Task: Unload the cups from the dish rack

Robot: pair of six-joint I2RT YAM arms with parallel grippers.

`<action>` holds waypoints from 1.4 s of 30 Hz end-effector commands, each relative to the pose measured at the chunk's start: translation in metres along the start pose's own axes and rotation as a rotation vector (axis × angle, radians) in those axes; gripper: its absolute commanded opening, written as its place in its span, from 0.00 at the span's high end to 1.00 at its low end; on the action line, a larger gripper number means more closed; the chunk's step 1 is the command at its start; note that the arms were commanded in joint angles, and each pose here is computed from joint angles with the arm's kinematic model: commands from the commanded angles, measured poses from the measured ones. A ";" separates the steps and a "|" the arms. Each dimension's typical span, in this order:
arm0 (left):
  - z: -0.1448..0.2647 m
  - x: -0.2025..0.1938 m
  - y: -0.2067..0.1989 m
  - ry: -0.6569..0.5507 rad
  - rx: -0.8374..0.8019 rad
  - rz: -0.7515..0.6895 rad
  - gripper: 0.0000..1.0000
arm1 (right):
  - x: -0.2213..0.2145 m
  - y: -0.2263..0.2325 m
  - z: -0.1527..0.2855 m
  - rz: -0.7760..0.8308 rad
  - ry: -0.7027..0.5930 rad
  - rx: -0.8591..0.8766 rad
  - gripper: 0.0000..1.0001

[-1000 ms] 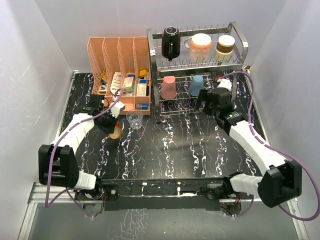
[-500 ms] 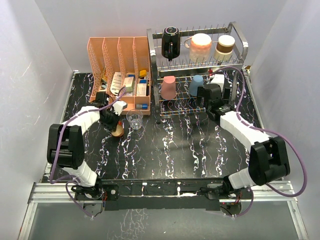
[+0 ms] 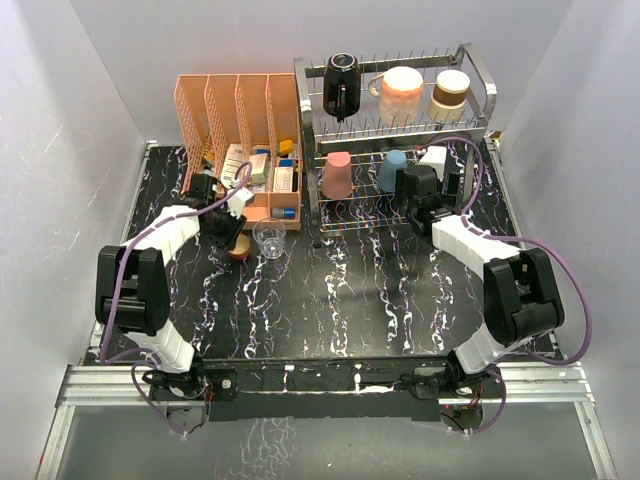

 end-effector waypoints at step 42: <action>0.171 0.071 -0.101 -0.573 -0.408 -0.275 0.15 | 0.024 -0.004 0.025 -0.167 -0.195 0.027 0.46</action>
Point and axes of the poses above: each gripper's point midway between its finger pads, its own z axis back along the fingers, its own y axis along the line the jaws close on, x = y × z, the point moved 3 cm from there along z, back along the fingers, and after that the axes turned 6 degrees about z, right-handed, at the moved point
